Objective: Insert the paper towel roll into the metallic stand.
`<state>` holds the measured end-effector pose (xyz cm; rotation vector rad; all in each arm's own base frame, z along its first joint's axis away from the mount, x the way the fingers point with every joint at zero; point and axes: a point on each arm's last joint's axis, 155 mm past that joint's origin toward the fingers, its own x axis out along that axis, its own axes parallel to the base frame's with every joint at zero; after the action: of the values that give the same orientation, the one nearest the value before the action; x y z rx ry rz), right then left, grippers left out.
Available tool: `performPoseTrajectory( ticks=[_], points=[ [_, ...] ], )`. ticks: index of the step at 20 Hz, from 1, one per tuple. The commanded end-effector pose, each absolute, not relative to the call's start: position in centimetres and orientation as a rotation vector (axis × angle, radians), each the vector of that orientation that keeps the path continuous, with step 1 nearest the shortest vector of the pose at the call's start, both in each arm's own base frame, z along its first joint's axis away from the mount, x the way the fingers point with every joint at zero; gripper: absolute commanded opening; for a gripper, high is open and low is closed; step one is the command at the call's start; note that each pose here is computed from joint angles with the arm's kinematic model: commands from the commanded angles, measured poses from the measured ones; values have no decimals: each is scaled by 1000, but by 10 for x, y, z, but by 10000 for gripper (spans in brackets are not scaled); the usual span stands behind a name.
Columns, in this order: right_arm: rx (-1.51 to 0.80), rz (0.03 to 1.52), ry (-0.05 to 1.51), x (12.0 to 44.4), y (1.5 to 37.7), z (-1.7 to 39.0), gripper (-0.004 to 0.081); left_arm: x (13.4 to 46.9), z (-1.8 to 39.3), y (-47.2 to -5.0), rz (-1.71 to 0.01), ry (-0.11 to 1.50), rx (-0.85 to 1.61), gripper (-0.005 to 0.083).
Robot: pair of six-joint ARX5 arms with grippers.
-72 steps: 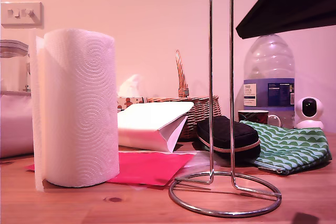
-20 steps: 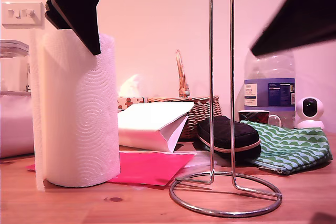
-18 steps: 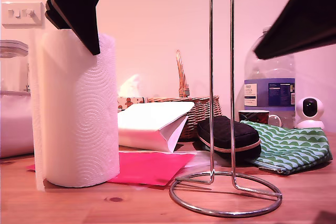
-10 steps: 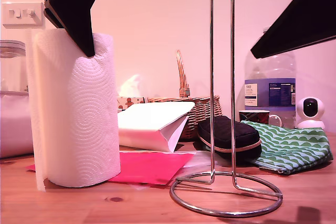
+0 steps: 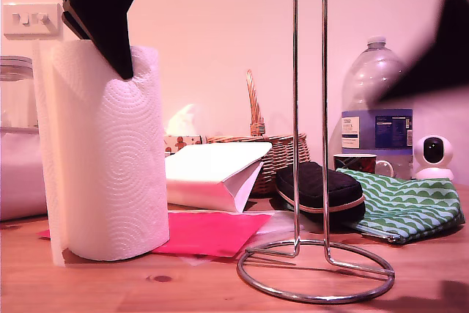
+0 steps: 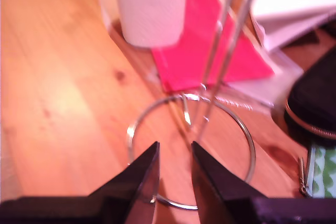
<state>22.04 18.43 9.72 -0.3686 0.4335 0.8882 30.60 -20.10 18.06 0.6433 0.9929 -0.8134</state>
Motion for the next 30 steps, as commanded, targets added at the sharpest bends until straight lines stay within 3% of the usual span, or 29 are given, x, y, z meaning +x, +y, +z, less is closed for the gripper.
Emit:
performPoseTrajectory(
  ticks=[1,10,12,13,26,30],
  points=[
    [-382,879,460,229,181,87,155,312,179,-203,-813,986,643,-15],
    [-341,873,472,250,191,72,166,312,179,-205,-819,981,638,-15],
    [-316,891,479,249,196,70,276,312,180,-205,-819,978,638,-15],
    [-313,891,476,251,198,69,290,313,180,-205,-819,975,638,-15],
    [-297,908,480,265,214,46,279,316,183,-210,-829,952,627,-16],
    [-296,920,495,266,220,32,213,314,184,-213,-850,948,618,-17]
  ],
)
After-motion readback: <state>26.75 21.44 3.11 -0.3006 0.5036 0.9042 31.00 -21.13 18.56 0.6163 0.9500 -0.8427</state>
